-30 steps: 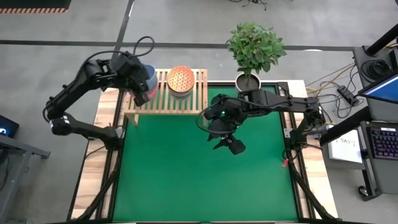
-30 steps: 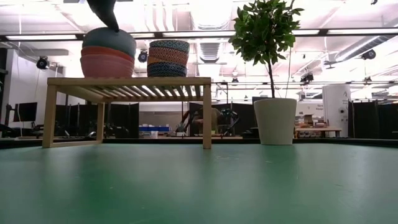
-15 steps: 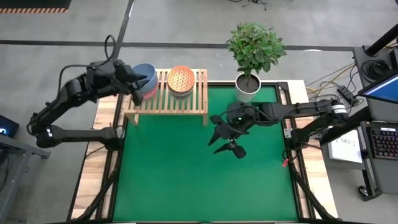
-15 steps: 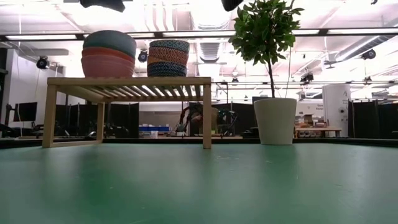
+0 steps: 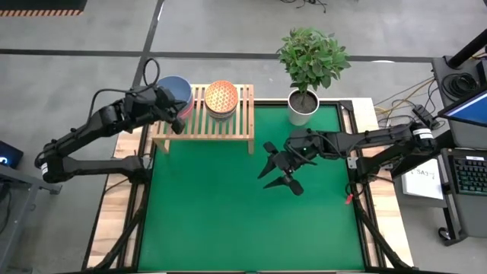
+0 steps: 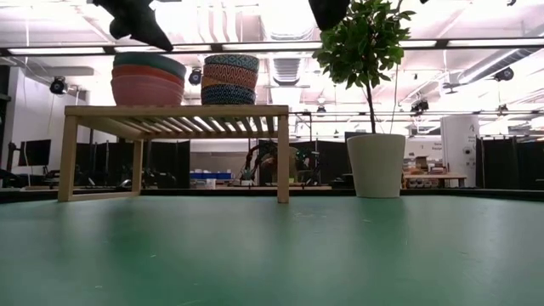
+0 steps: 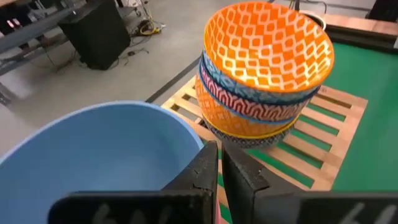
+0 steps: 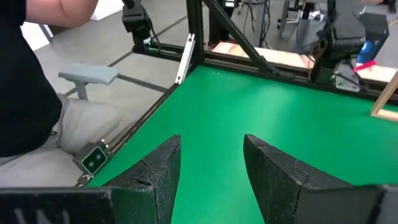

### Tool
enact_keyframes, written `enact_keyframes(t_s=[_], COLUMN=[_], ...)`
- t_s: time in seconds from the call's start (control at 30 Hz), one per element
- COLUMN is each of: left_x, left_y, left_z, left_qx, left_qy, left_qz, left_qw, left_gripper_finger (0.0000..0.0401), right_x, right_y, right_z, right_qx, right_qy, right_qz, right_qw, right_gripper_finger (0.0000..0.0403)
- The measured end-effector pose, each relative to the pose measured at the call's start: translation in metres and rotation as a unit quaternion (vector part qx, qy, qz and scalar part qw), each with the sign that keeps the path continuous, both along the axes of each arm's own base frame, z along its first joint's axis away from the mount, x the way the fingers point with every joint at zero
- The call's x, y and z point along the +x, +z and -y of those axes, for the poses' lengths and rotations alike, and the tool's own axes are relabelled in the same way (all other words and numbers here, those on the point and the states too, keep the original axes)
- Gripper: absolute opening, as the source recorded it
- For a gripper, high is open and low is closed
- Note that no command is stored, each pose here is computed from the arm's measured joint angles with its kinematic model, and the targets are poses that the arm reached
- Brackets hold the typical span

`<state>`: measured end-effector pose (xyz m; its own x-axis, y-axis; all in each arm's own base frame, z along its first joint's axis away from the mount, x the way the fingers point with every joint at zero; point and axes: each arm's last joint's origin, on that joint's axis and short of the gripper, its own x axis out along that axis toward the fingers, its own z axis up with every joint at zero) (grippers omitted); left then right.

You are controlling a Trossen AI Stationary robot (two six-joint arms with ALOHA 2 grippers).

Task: Place and stack bowls onto a shelf
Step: Stack the blue bowl on top of the green bowl on the shelf, then return to Home Position

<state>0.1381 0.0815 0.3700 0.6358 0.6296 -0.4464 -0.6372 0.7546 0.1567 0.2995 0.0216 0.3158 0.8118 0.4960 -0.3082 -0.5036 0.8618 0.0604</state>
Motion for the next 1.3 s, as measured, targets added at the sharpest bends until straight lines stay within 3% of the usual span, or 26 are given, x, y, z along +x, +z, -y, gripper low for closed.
enact_keyframes(t_s=[0.23, 0.37, 0.6, 0.77, 0.97, 1.13, 1.2, 1.3], left_x=[-0.004, -0.013, -0.029, -0.033, -0.028, -0.010, -0.003, 0.007], left_y=[0.008, 0.010, -0.021, -0.031, -0.032, -0.028, -0.034, -0.057], left_z=[0.003, 0.015, 0.042, 0.056, 0.064, 0.066, 0.069, 0.075], left_qx=[-0.003, -0.034, -0.067, -0.058, -0.069, -0.041, -0.053, -0.079], left_qy=[-0.011, -0.095, -0.245, -0.357, -0.390, -0.412, -0.433, -0.450], left_qz=[0.018, 0.052, 0.125, 0.199, 0.222, 0.310, 0.310, 0.273], left_qw=[1.000, 0.994, 0.959, 0.911, 0.891, 0.856, 0.845, 0.847], left_gripper_finger=[0.0000, 0.0000, 0.0000, 0.0000, 0.0000, 0.0000, 0.0000, 0.0000], right_x=[0.000, -0.004, -0.020, -0.038, -0.053, -0.061, -0.062, -0.062], right_y=[-0.007, -0.017, -0.034, -0.040, -0.047, -0.053, -0.053, -0.054], right_z=[0.001, 0.001, 0.004, 0.015, 0.031, 0.043, 0.046, 0.047], right_qx=[-0.008, -0.027, -0.036, -0.037, -0.034, -0.027, -0.023, -0.020], right_qy=[-0.021, -0.014, -0.014, -0.036, -0.073, -0.102, -0.109, -0.112], right_qz=[-0.007, -0.009, 0.024, 0.053, 0.083, 0.095, 0.093, 0.090], right_qw=[1.000, 0.999, 0.999, 0.997, 0.993, 0.990, 0.989, 0.989], right_gripper_finger=[0.0164, 0.0164, 0.0164, 0.0164, 0.0164, 0.0164, 0.0164, 0.0164])
